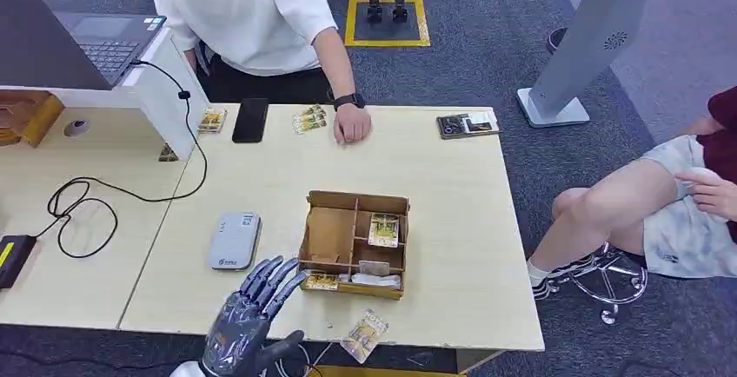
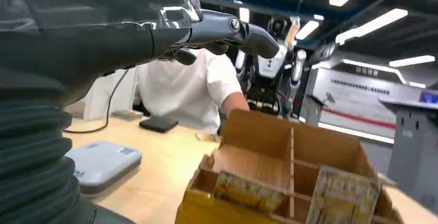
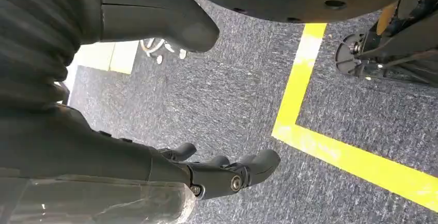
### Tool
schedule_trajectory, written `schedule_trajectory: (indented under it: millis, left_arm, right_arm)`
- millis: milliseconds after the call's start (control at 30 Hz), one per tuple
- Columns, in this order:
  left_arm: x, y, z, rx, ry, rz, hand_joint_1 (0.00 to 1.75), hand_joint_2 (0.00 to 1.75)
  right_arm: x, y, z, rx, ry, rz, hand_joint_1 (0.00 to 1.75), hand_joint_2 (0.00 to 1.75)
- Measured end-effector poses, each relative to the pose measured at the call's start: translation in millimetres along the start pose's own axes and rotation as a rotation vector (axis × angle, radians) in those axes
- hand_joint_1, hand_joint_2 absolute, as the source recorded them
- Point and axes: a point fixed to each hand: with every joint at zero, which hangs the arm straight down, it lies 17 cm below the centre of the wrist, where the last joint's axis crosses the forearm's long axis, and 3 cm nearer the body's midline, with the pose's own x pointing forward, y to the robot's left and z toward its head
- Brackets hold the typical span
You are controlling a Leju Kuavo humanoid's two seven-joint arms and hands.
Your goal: Pass the card to the sensor for recognition and then transmit it.
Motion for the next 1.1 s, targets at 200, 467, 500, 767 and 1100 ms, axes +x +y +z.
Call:
schedule_trajectory:
  millis: [200,467,500,767,1100]
  left_arm:
    - [-1.4,-23.1,-6.7,-0.121,0.020,-0.019,0.00,1.75]
    - [-6.9,-31.2,-22.7,-0.150,0.072,-0.061,0.00,1.75]
    - [-7.6,-30.7,-24.1,-0.146,0.078,-0.067,0.00,1.75]
    - [-1.6,-10.8,-39.5,-0.027,0.108,-0.136,0.00,1.75]
    - [3.4,-18.4,-44.1,-0.046,0.124,-0.133,0.00,1.75]
  right_arm:
    - [-0.8,-0.2,0.0,0.001,0.005,0.000,0.00,1.75]
    - [-2.6,-1.3,-0.2,-0.003,0.014,0.009,0.00,1.75]
    - [-2.7,-1.5,-0.2,-0.003,0.014,0.010,0.00,1.75]
    - [-2.7,-2.0,-0.3,-0.007,0.016,0.009,0.00,1.75]
    - [-3.2,-1.9,-0.2,-0.008,0.017,0.012,0.00,1.75]
